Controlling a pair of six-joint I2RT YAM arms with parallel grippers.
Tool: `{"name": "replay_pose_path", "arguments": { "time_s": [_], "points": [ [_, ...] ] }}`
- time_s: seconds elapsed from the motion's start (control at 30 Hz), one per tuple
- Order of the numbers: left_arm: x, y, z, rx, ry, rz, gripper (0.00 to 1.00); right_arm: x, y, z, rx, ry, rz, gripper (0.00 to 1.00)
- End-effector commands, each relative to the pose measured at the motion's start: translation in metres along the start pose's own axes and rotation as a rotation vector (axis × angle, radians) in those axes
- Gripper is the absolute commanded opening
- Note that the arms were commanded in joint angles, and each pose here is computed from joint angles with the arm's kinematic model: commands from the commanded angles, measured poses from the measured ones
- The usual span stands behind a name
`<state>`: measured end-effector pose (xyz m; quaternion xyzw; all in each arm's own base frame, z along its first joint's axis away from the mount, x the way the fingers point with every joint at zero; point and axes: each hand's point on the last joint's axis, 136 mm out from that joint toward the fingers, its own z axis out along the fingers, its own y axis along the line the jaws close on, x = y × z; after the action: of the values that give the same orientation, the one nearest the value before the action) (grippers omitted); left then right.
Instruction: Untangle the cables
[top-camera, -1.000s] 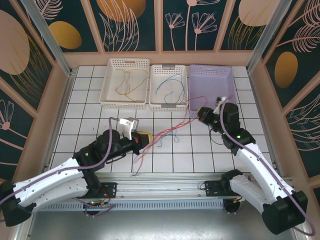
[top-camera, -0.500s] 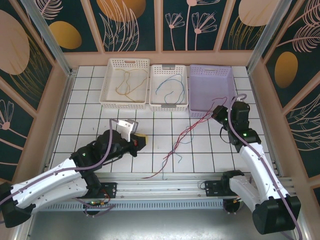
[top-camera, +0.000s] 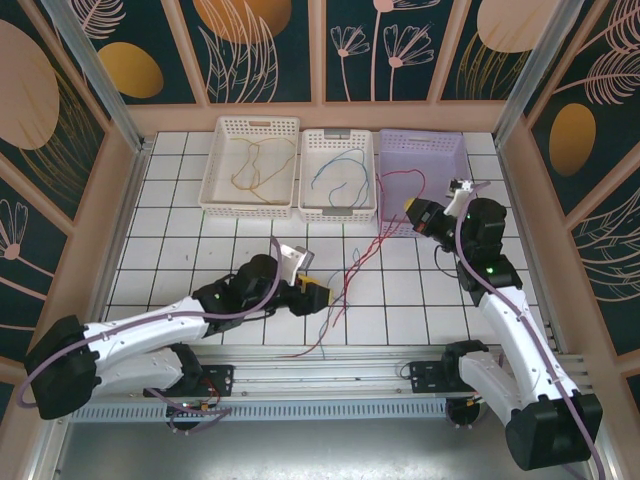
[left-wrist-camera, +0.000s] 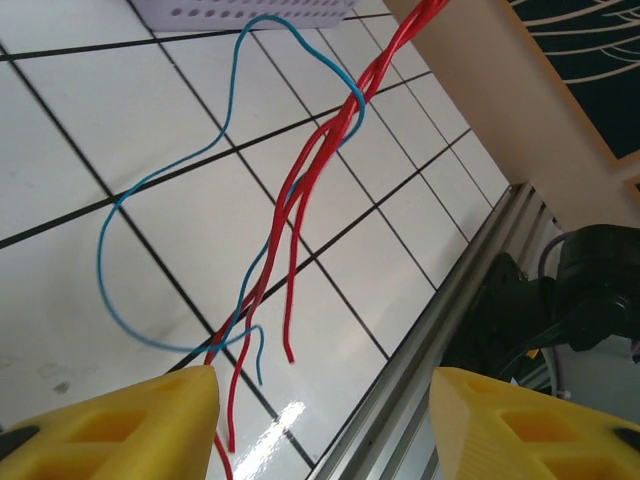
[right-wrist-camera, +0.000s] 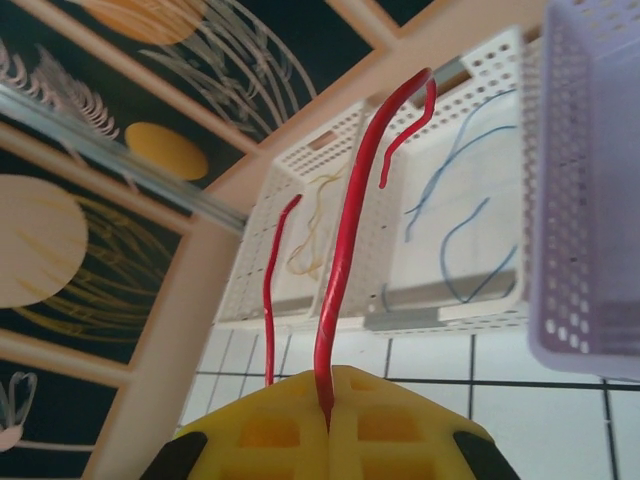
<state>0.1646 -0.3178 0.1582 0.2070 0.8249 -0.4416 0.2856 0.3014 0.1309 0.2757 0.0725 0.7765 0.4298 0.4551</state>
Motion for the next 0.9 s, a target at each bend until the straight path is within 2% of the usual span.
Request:
{"name": "replay_pose_path", "arguments": {
  "time_s": [0.0,0.57,0.67,0.73,0.83,0.87],
  "points": [
    [-0.018,-0.023,0.005,0.095,-0.047,0.031,0.60,-0.012,0.043,-0.003,-0.161,0.001,-0.046,0.00],
    [-0.020,-0.027,0.037,0.159,-0.023,0.009,0.60,0.005,0.080,0.011,-0.241,0.066,-0.080,0.00],
    [-0.022,-0.028,0.040,0.158,-0.024,0.013,0.46,0.008,0.080,0.012,-0.238,0.072,-0.084,0.00],
    [-0.022,-0.027,0.039,0.154,-0.026,0.016,0.26,0.007,0.079,0.012,-0.225,0.070,-0.086,0.00],
    [-0.020,-0.024,0.036,0.136,-0.027,0.019,0.04,0.004,0.069,0.013,-0.163,0.052,-0.090,0.00],
    [-0.020,-0.023,0.034,0.131,-0.028,0.022,0.00,0.004,0.063,0.014,-0.129,0.047,-0.087,0.00]
  ]
}}
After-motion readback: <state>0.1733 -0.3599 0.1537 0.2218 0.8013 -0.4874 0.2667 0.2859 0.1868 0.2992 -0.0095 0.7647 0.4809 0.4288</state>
